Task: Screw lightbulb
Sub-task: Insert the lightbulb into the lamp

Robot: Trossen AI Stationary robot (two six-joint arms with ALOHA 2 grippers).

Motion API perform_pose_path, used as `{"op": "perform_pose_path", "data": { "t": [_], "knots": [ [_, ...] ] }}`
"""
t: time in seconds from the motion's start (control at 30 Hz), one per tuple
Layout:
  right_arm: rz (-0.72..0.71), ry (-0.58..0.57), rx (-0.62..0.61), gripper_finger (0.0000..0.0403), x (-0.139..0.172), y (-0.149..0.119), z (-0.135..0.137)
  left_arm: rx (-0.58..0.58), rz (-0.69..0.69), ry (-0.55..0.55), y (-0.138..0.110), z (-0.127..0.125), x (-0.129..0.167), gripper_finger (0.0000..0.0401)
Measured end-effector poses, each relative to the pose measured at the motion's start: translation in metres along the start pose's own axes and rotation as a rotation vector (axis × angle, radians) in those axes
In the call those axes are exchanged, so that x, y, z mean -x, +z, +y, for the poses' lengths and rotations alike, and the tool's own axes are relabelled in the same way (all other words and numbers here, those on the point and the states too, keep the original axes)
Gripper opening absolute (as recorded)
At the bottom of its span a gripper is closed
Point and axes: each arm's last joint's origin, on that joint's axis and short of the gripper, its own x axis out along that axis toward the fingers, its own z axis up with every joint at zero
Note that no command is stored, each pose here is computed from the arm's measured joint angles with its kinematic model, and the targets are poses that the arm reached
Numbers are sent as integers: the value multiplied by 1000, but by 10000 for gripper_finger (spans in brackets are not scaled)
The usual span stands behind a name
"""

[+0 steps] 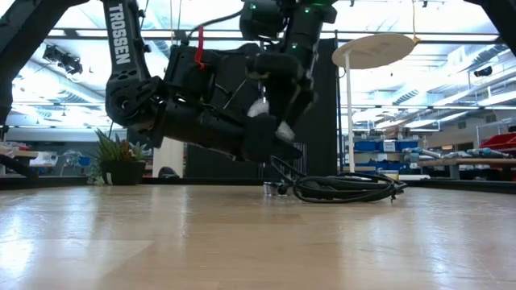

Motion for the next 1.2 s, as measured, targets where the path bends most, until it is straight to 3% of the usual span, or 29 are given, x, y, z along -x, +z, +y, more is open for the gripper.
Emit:
{"op": "perform_pose_path", "data": {
  "t": [0.2,0.5,0.7,1.2],
  "knots": [
    [-7,-30,-5,326,-16,-8,-2,0,6,18,-1,1,0,191],
    [-62,-36,-1,200,-28,-7,-5,-7,11,41,-1,1,0,191],
    [-49,-61,3,147,-24,-9,-6,-14,20,41,-1,1,0,191],
    [-35,-122,64,111,36,-26,-16,-44,37,73,3,3,6,208]
  ]
}}
